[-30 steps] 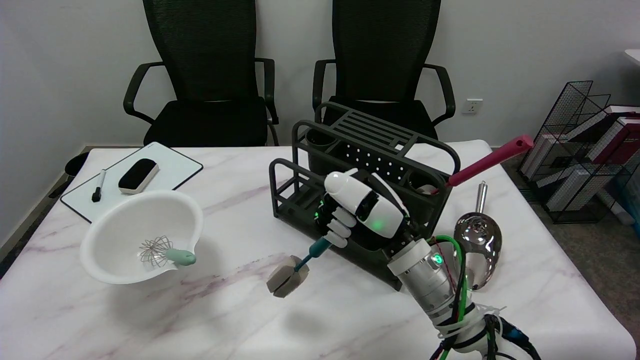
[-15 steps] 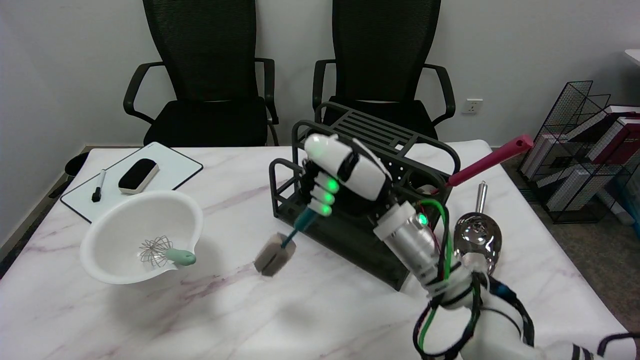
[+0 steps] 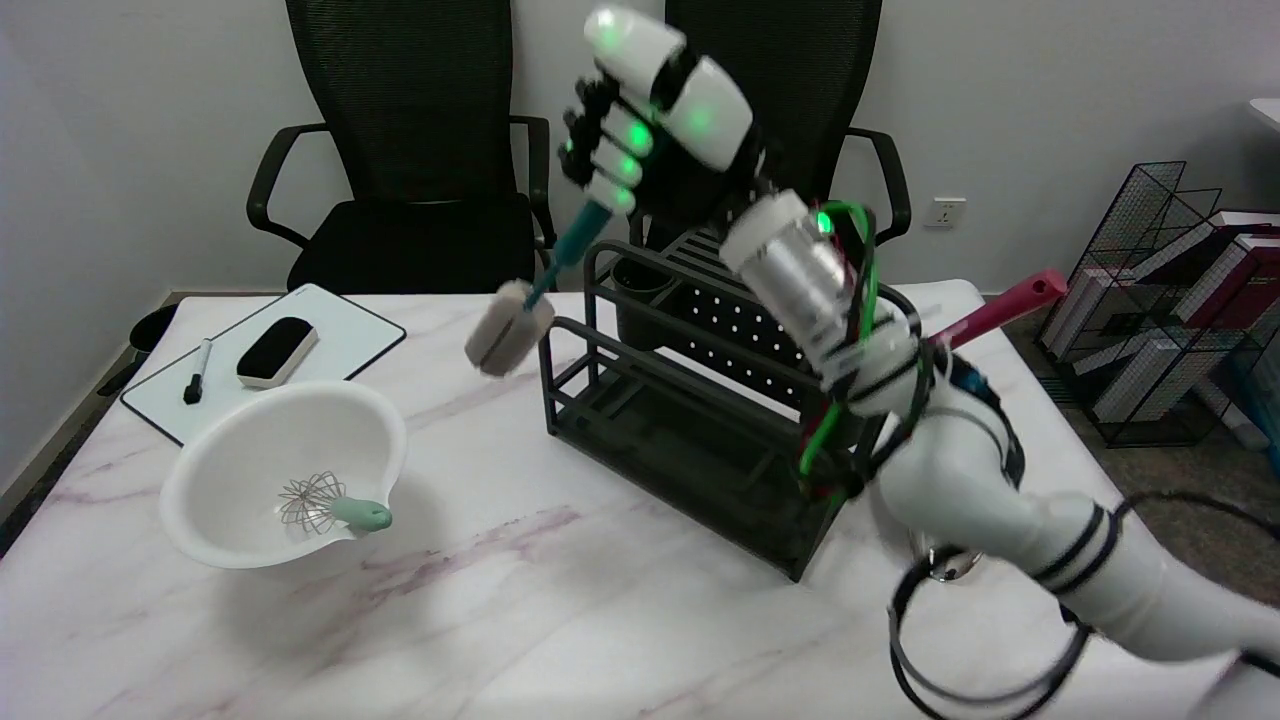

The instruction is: Place the blue sponge bottle brush into the kitchen storage rack.

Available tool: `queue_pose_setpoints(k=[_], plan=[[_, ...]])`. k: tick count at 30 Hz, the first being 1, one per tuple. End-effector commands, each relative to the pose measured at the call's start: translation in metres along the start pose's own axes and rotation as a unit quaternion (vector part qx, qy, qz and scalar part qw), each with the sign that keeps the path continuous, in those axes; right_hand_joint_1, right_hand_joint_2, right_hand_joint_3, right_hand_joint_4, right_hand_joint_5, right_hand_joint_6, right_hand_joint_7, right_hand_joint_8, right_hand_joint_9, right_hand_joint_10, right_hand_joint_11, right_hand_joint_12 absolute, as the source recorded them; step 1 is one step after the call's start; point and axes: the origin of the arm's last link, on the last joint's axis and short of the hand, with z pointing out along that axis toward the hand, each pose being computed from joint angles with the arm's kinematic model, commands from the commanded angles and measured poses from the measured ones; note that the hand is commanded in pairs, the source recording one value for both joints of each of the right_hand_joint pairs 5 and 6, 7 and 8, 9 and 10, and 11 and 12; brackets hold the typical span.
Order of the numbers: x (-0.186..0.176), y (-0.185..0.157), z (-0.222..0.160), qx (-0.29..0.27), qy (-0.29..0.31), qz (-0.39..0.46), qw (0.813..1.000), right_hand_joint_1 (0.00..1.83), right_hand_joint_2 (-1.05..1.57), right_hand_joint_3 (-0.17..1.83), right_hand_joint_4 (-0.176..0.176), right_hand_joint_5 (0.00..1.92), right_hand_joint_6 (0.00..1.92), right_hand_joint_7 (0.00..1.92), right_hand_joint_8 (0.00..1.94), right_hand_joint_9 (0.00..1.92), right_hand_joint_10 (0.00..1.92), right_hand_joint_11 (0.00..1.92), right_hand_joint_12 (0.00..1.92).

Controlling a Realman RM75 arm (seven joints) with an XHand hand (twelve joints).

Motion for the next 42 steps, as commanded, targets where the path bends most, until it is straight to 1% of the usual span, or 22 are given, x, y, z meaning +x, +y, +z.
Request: queue_pose_setpoints(k=[1, 5, 8, 12, 15, 21, 23, 27, 31, 36, 42], plan=[[0.027, -0.081, 0.107, 0.022, 0.01, 0.005, 1.0, 0.99, 1.57, 0.98, 0.0, 1.92, 1.92, 1.92, 1.92, 1.92, 1.92, 1.9, 1.9], [0.036, -0.08, 0.108, 0.02, 0.023, -0.018, 0.999, 1.02, 1.57, 0.78, 0.0, 1.92, 1.92, 1.92, 1.92, 1.92, 1.92, 1.89, 1.89], [0.041, -0.076, 0.11, 0.013, 0.028, -0.065, 0.997, 1.02, 1.57, 0.67, 0.0, 1.92, 1.92, 1.92, 1.92, 1.92, 1.92, 1.89, 1.89], [0.043, -0.073, 0.113, 0.013, 0.027, -0.12, 0.992, 1.02, 1.57, 0.44, 0.0, 1.92, 1.92, 1.92, 1.92, 1.92, 1.92, 1.88, 1.88], [0.046, -0.074, 0.114, 0.014, 0.029, -0.164, 0.986, 1.02, 1.57, 0.37, 0.0, 1.92, 1.92, 1.92, 1.92, 1.92, 1.92, 1.89, 1.89], [0.063, -0.068, 0.119, -0.012, 0.044, -0.23, 0.972, 1.02, 1.57, 0.33, 0.0, 1.92, 1.92, 1.92, 1.92, 1.92, 1.92, 1.89, 1.89], [0.07, -0.067, 0.119, -0.018, 0.051, -0.259, 0.964, 1.02, 1.57, 0.32, 0.0, 1.92, 1.92, 1.92, 1.92, 1.92, 1.92, 1.89, 1.89], [0.092, -0.058, 0.115, -0.037, 0.072, -0.294, 0.952, 1.01, 1.57, 0.32, 0.0, 1.92, 1.92, 1.92, 1.92, 1.92, 1.92, 1.88, 1.88], [0.108, -0.045, 0.109, -0.055, 0.087, -0.289, 0.952, 1.01, 1.57, 0.31, 0.0, 1.92, 1.92, 1.92, 1.92, 1.92, 1.92, 1.88, 1.88], [0.12, -0.033, 0.102, -0.069, 0.096, -0.29, 0.95, 1.01, 1.57, 0.31, 0.0, 1.92, 1.92, 1.92, 1.92, 1.92, 1.92, 1.88, 1.88], [0.128, -0.03, 0.099, -0.077, 0.106, -0.288, 0.949, 1.01, 1.57, 0.31, 0.0, 1.92, 1.92, 1.92, 1.92, 1.92, 1.92, 1.87, 1.87]])
